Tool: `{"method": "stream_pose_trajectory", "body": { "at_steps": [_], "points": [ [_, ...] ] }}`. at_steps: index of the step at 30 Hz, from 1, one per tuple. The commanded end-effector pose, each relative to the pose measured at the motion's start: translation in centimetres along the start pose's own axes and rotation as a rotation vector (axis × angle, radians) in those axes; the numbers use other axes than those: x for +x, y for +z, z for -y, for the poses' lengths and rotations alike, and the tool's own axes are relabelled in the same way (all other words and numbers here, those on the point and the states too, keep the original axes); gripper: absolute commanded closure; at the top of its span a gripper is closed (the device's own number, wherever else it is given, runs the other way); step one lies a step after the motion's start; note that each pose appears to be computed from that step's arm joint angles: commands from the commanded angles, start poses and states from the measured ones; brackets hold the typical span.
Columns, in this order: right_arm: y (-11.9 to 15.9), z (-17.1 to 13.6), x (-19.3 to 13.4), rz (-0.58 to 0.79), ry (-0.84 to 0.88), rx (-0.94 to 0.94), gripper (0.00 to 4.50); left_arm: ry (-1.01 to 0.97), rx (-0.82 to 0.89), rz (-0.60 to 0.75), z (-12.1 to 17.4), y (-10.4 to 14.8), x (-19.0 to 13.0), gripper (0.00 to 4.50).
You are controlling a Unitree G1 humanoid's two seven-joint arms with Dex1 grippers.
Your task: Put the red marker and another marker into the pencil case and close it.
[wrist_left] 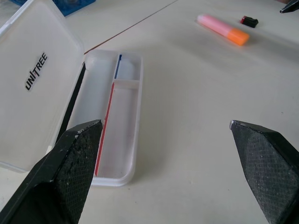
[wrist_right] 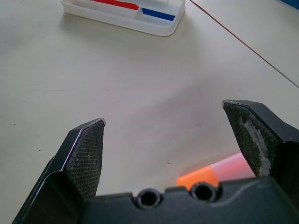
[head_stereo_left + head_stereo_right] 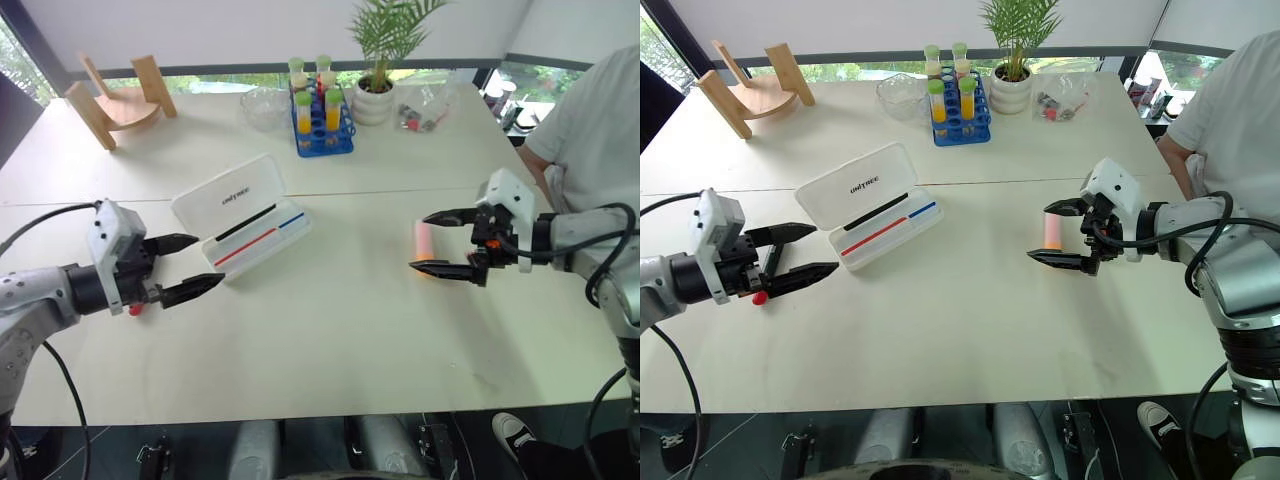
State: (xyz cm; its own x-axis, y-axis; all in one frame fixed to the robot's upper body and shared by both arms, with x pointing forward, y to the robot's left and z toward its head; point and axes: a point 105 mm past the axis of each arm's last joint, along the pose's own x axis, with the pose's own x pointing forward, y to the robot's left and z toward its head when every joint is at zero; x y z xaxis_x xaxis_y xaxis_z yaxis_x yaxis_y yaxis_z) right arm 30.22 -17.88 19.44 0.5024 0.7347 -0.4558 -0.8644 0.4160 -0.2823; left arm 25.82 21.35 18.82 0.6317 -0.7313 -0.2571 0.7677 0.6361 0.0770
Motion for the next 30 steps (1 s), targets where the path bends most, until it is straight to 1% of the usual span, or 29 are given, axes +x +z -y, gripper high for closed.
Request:
{"method": "stream_pose_trajectory", "body": {
  "at_steps": [1,6,12,18,26,30],
  "points": [
    [0.9,0.4,-0.3,0.022,-0.015,-0.04,0.0,0.011,0.042,0.027,0.1,0.9,-0.3,0.01],
    [0.9,0.7,-0.4,0.017,-0.02,-0.04,0.0,0.008,0.032,0.055,0.2,1.3,-0.1,0.01],
    [0.9,0.8,-0.6,0.011,-0.026,-0.046,0.0,0.017,0.038,0.029,0.1,0.4,0.4,0.01],
    [0.9,0.7,-0.8,0.008,-0.035,-0.045,0.0,0.011,0.044,0.028,0.0,0.0,1.4,0.01],
    [0.9,0.5,-0.7,0.013,-0.058,-0.042,0.0,0.011,0.066,0.022,0.2,-2.4,6.1,0.01],
    [0.8,0.1,-0.6,0.018,-0.069,-0.037,0.0,0.072,0.087,0.0,-1.1,-4.0,8.5,0.01]
  ]
}}
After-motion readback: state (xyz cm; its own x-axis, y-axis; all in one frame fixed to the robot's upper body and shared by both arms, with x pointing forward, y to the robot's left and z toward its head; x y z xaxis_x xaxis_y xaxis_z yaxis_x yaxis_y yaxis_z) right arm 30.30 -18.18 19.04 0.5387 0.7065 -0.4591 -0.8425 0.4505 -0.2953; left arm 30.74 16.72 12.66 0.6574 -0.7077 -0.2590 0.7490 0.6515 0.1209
